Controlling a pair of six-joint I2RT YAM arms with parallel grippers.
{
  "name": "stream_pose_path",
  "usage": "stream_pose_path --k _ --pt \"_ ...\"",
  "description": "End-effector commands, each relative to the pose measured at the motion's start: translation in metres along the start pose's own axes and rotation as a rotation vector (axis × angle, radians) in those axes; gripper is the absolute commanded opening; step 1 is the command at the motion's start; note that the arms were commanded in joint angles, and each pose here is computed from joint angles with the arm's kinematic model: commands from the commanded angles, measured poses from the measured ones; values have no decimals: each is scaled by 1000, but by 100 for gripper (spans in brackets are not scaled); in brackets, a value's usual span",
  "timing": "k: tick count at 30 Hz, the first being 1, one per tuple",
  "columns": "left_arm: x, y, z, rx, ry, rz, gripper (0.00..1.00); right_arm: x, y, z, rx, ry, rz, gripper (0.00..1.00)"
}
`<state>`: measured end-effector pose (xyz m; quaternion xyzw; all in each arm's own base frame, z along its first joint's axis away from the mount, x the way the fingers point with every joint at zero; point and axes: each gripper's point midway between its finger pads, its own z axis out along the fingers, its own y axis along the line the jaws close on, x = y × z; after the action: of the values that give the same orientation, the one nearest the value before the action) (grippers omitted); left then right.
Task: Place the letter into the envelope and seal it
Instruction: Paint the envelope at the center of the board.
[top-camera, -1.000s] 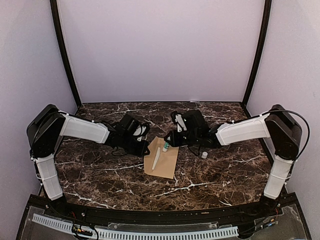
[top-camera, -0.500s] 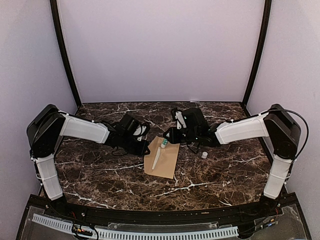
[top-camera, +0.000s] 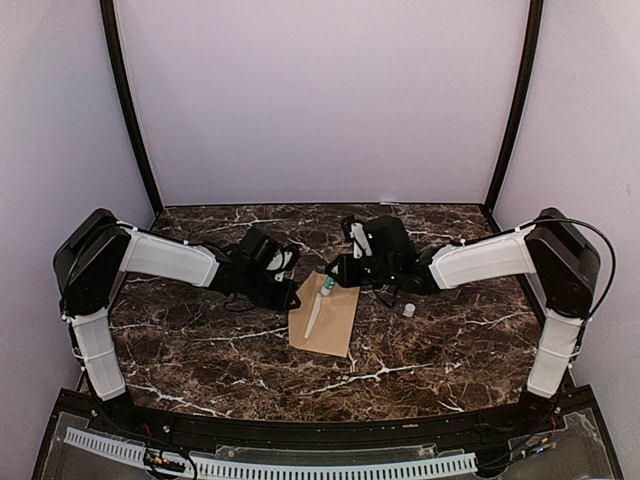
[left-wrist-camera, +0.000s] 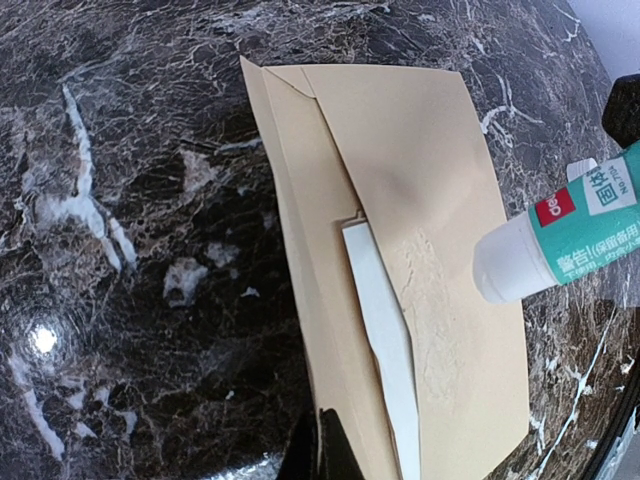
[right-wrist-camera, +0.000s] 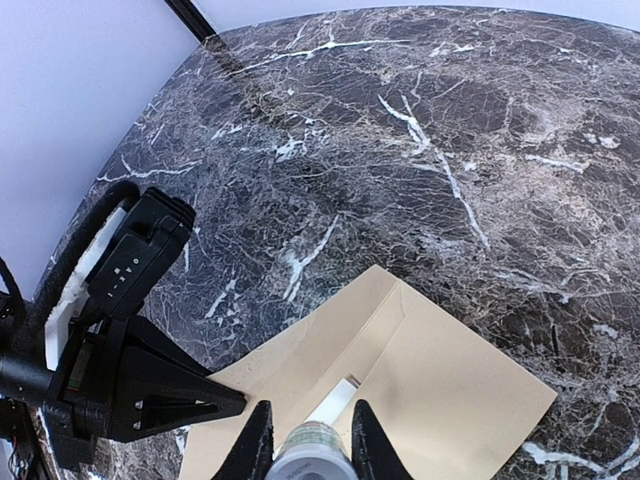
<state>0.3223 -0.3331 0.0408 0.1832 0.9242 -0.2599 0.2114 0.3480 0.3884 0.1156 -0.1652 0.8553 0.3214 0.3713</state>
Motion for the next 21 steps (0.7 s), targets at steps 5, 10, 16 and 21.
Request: stream_pose_path --k 5,10,16,21 --pt "-11 -9 -9 20 -38 13 0 8 -8 10 7 5 4 0" --pt "-10 -9 -10 19 -33 14 0 14 -11 15 3 12 19 0" --pt "-9 -8 -11 12 -31 13 0 18 -16 18 23 17 17 0" --pt "-8 -7 -11 11 -29 7 0 25 -25 20 57 29 11 0"
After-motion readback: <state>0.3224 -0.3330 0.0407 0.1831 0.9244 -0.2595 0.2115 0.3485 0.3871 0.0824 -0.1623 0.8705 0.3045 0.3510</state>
